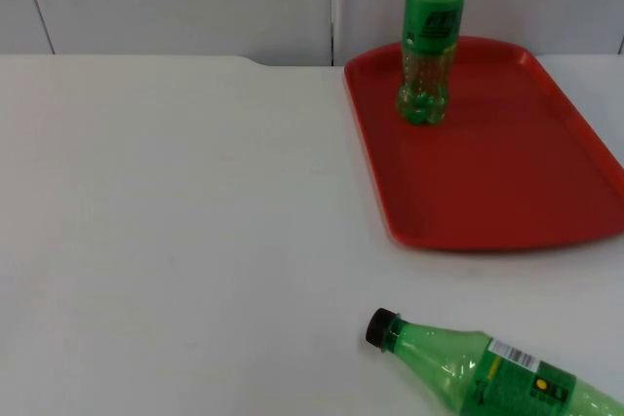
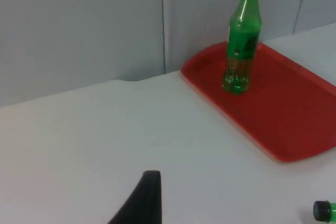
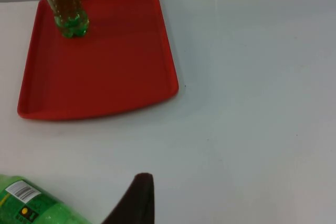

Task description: Place the bottle upright on the tray.

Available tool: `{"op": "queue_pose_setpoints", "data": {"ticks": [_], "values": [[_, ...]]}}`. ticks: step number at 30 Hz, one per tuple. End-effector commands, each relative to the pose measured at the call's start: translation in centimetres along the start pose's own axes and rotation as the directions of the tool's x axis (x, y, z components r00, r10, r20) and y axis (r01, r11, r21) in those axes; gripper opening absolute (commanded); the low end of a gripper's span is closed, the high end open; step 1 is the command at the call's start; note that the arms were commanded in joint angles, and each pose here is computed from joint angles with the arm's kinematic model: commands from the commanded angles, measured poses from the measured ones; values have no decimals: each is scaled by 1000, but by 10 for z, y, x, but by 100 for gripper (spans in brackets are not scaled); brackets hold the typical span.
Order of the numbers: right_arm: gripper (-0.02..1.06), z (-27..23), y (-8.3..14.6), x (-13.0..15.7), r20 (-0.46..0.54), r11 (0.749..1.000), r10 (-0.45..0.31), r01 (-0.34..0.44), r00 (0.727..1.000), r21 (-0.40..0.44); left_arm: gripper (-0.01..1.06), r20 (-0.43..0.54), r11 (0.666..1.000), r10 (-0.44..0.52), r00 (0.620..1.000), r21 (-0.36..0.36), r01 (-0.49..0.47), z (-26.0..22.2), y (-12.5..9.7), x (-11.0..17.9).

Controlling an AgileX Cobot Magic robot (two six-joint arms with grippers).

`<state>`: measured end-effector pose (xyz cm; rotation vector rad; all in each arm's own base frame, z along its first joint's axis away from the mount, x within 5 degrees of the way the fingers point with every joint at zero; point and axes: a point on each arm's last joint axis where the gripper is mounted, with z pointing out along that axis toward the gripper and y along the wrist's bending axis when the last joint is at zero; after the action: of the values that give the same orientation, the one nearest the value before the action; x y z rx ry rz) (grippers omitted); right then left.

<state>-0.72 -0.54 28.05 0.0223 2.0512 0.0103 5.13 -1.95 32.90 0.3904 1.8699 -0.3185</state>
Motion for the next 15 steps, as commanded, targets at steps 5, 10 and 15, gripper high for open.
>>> {"op": "queue_pose_setpoints", "data": {"ticks": [5,10,15], "values": [[105,0,0,0,8,1000,-3,3,1000,9,105,13,998,31,999,52,-31,-25,0,15],[105,0,0,0,8,1000,-3,3,1000,9,105,25,993,70,997,92,-72,-39,-1,24],[105,0,0,0,8,1000,-3,3,1000,9,105,11,993,72,997,88,-73,-53,2,37]]}}
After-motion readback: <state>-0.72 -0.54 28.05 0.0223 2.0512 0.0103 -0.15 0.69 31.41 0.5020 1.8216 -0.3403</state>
